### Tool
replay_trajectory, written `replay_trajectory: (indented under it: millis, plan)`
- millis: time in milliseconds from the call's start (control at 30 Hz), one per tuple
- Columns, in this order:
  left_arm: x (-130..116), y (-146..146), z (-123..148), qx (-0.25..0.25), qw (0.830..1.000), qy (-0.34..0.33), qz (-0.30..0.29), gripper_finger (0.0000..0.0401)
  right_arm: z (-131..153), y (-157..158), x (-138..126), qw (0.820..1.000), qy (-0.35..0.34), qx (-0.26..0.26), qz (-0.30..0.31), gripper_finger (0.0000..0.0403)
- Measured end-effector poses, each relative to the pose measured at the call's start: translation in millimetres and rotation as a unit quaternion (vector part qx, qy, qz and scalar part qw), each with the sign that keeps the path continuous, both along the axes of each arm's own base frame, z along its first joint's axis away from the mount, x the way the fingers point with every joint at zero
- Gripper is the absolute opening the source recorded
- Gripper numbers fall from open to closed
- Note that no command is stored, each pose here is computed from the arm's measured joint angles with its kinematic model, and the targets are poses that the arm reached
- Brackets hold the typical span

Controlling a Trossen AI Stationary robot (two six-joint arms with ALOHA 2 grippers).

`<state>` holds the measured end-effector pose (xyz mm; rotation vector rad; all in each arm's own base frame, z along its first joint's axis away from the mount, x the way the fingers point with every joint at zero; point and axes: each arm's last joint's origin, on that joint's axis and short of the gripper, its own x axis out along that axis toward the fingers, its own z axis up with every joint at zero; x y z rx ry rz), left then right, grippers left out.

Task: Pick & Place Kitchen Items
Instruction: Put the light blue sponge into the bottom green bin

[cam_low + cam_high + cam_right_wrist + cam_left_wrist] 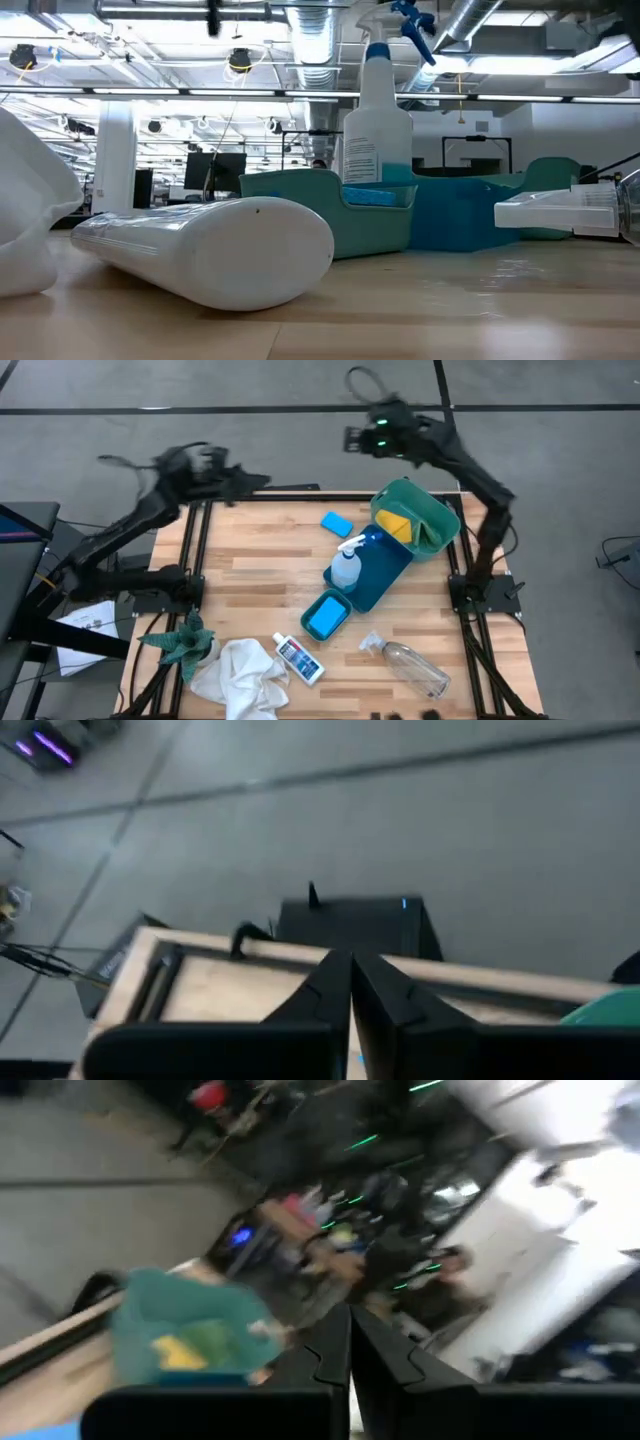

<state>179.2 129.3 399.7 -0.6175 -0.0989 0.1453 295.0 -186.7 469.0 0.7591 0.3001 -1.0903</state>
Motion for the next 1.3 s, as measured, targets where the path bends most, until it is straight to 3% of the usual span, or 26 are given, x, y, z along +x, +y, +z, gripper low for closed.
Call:
replay_trajectory:
  millis: [233, 400, 533, 767, 933, 1133, 1233, 1300]
  plan:
    - [91, 54, -81, -0.023, 0.997, 0.071, -0.022, 0.0, 55, 50, -65, 0.996, -0.039, -0.078, -0.02, 0.0002]
    - [131, 85, -154, -0.042, 0.989, 0.142, 0.007, 0.0, 68, 74, -89, 0.995, -0.049, -0.089, -0.008, 0.0001]
    - [157, 103, -193, -0.037, 0.977, 0.212, 0.0, 0.0, 73, 87, -98, 0.994, -0.05, -0.1, -0.01, 0.0002]
    - [203, 130, -199, 0.078, 0.935, 0.346, -0.012, 0.0, 72, 90, -100, 0.994, -0.043, -0.099, -0.006, 0.0001]
    - [226, 147, -209, 0.091, 0.899, 0.424, -0.058, 0.0, 70, 91, -100, 0.995, -0.033, -0.094, -0.001, 0.0001]
    - [239, 147, -233, 0.114, 0.854, 0.489, -0.136, 0.0, 69, 97, -98, 0.995, -0.028, -0.091, 0.012, 0.0001]
    - [240, 144, -233, 0.136, 0.836, 0.504, -0.166, 0.0, 69, 99, -97, 0.996, -0.024, -0.09, 0.017, 0.0001]
    - [241, 143, -233, 0.147, 0.833, 0.504, -0.173, 0.0, 69, 98, -97, 0.996, -0.024, -0.09, 0.017, 0.0001]
